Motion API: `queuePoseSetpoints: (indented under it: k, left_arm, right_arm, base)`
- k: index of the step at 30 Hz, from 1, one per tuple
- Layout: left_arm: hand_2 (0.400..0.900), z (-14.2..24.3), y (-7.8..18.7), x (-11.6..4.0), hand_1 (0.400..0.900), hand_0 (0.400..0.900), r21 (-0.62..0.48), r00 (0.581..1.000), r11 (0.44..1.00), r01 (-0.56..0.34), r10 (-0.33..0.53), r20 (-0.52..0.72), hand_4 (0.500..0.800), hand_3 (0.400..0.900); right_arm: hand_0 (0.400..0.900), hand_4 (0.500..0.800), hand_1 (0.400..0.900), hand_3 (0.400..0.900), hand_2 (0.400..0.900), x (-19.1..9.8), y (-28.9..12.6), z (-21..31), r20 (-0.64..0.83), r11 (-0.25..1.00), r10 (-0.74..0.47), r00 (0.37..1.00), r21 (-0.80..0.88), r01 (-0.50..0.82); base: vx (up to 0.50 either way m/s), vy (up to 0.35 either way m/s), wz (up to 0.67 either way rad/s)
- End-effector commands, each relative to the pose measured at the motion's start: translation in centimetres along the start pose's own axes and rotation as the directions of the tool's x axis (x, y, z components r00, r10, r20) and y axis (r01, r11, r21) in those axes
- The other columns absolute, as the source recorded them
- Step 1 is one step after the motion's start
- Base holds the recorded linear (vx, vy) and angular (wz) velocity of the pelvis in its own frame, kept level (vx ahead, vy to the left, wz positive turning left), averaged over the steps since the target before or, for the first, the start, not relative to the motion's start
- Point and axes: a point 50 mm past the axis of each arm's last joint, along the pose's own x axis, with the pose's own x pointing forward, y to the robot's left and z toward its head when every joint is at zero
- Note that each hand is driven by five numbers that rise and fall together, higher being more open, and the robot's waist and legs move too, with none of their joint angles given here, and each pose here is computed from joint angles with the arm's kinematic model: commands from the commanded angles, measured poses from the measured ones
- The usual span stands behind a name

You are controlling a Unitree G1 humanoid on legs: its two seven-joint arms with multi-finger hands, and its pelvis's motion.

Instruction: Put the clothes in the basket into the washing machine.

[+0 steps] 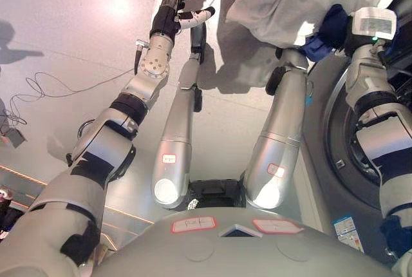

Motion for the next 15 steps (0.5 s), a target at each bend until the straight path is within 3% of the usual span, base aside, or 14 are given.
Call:
queuePoseSetpoints:
  k: [1,15]
  left_arm:
    - [0.900,-0.2,3.0,-0.8,0.900,0.900,-0.051,0.993,0.993,-0.105,0.107,0.046,0.800,0.900]
    - [0.900,-0.7,1.9,-1.1,0.900,0.900,-0.064,0.995,0.993,-0.096,0.098,0.029,0.800,0.900]
  right_arm:
    - [0.400,0.500,0.400,0.400,0.400,-1.5,2.3,-5.4,-0.123,0.983,0.062,0.990,-0.162,-0.082]
    - [0.400,0.500,0.400,0.400,0.400,-1.2,1.6,-5.2,-0.144,0.995,0.034,0.989,-0.086,-0.047]
  base:
    - [0.000,0.000,0.00]
    - [0.005,0.009,-0.03]
